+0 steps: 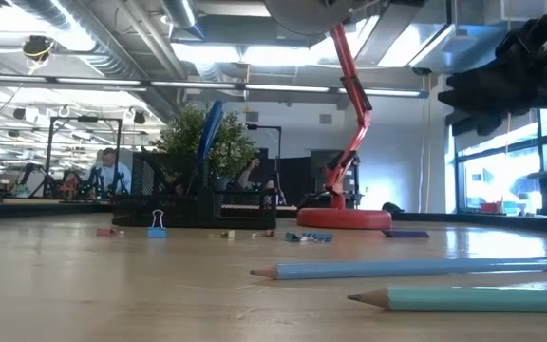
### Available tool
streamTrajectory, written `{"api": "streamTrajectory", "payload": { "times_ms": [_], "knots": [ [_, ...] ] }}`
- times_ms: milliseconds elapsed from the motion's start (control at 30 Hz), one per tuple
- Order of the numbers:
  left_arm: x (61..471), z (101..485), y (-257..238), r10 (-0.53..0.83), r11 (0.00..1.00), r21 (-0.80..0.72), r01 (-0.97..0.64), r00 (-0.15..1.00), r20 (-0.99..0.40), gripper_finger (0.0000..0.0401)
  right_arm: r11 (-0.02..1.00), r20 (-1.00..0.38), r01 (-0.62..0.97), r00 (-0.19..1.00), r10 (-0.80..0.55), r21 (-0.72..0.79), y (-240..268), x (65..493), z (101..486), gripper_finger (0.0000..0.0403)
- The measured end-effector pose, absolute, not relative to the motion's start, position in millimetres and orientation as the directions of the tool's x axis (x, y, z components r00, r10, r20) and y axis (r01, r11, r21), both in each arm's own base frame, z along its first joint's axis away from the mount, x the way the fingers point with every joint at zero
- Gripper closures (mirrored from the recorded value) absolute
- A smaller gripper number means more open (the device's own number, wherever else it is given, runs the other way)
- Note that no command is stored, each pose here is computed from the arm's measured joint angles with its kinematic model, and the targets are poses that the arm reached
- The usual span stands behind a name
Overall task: Pick and place office supplies into organizer
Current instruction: Put the blue pencil into the black desk organizer
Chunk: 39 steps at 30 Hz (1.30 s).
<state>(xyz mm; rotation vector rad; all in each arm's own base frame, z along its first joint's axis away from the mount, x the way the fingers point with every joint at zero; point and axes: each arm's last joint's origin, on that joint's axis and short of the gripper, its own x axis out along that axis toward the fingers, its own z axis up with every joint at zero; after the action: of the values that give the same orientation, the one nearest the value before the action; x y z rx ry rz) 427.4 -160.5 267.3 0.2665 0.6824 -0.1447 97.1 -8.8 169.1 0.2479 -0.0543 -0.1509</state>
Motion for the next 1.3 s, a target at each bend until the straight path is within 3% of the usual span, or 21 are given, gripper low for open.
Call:
{"api": "streamTrajectory", "payload": {
  "times_ms": [400, 633, 867, 1300],
  "knots": [
    [448.2, 227.5, -171.9, -0.012, 0.988, 0.088, 0.126, 0.631, -0.775, 0.0272, 0.941, 0.034, 0.125, 0.989, -0.143, 0.315, -8.4, 97.2, 169.0, 0.0241],
    [452.2, 198.2, -179.1, -0.087, 0.991, -0.013, 0.137, 0.550, -0.831, 0.0272, 0.938, 0.032, 0.125, 0.989, -0.143, 0.324, -8.4, 97.3, 168.8, 0.0241],
    [451.5, 162.5, -179.0, -0.053, 0.999, -0.044, 0.031, 0.433, -0.900, 0.0271, 0.944, 0.032, 0.127, 0.989, -0.143, 0.306, -8.4, 97.3, 168.8, 0.0241],
    [447.6, 144.2, -180.4, -0.089, 0.993, -0.111, -0.049, 0.329, -0.940, 0.0271, 0.951, 0.031, 0.129, 0.989, -0.143, 0.282, -8.4, 97.3, 168.8, 0.0241]
  ]
}}
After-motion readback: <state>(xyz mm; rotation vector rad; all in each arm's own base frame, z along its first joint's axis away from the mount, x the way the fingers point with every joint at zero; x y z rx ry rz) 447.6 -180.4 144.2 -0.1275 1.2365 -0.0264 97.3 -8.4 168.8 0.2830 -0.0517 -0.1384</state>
